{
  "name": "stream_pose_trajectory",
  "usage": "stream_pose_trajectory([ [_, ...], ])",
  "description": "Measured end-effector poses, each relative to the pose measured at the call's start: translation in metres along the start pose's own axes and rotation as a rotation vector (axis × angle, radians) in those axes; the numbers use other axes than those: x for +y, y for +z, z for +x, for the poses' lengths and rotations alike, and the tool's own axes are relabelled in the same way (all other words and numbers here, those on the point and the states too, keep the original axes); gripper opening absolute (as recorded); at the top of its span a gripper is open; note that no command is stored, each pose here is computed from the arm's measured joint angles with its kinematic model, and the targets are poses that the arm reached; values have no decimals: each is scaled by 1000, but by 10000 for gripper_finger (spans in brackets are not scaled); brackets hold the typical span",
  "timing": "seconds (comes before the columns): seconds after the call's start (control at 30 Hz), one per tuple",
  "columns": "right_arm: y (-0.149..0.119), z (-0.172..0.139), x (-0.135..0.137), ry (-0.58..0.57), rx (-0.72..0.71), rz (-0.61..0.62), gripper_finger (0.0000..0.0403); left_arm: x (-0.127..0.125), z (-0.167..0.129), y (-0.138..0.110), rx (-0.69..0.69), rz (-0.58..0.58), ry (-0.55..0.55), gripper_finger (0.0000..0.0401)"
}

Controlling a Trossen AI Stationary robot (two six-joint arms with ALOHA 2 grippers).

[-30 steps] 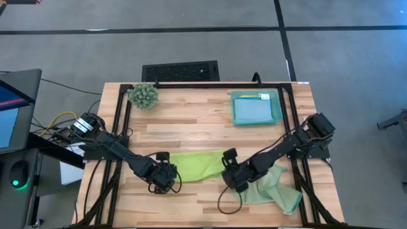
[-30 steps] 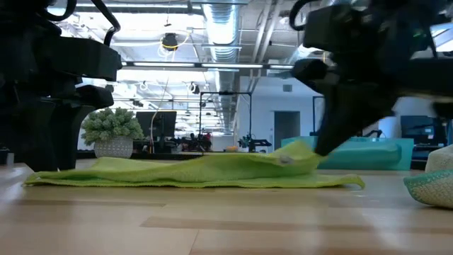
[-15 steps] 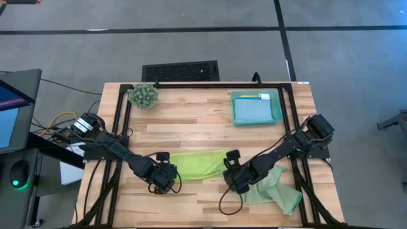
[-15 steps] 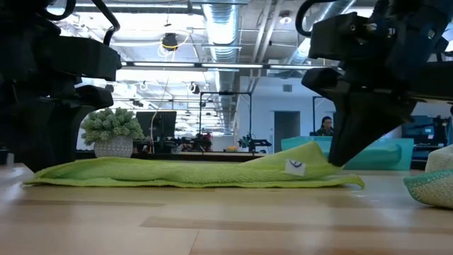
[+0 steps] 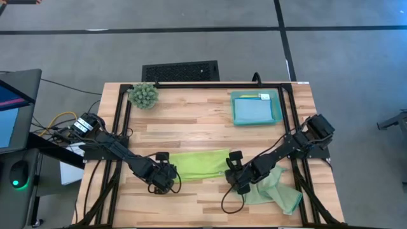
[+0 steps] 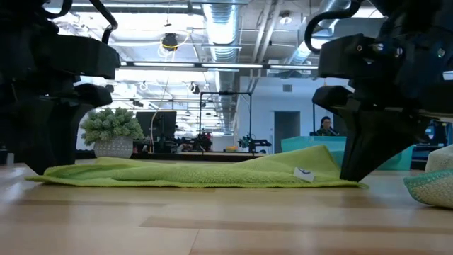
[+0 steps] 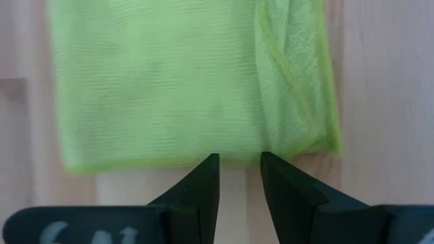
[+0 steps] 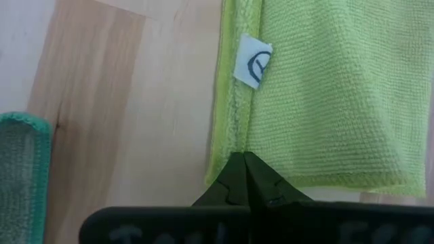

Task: Fold microfiber towels
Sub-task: Fold the green microfiber cloth

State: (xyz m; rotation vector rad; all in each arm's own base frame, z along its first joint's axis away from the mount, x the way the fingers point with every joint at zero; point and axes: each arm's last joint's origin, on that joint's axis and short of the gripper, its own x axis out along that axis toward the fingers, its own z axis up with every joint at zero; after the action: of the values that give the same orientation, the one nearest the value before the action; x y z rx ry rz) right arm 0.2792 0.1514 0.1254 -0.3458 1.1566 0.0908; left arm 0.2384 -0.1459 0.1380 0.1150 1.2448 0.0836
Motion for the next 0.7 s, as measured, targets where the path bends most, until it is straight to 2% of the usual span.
stream_pose_trajectory([
  [0.07,0,0,0,3,2,0,0,2,-10,3,-12,2,19,103],
  [0.33,0,0,0,6,2,0,0,16,-65,16,-200,41,-43,103],
  [0.43,0,0,0,8,1,1,0,24,-75,25,-363,30,52,103],
  [0.5,0,0,0,8,0,1,0,35,-68,42,-473,22,70,100],
  [0.53,0,0,0,8,-1,2,0,42,-60,53,-512,20,39,97],
  [0.7,1,0,0,11,-10,5,1,72,-3,91,-594,60,-11,57],
])
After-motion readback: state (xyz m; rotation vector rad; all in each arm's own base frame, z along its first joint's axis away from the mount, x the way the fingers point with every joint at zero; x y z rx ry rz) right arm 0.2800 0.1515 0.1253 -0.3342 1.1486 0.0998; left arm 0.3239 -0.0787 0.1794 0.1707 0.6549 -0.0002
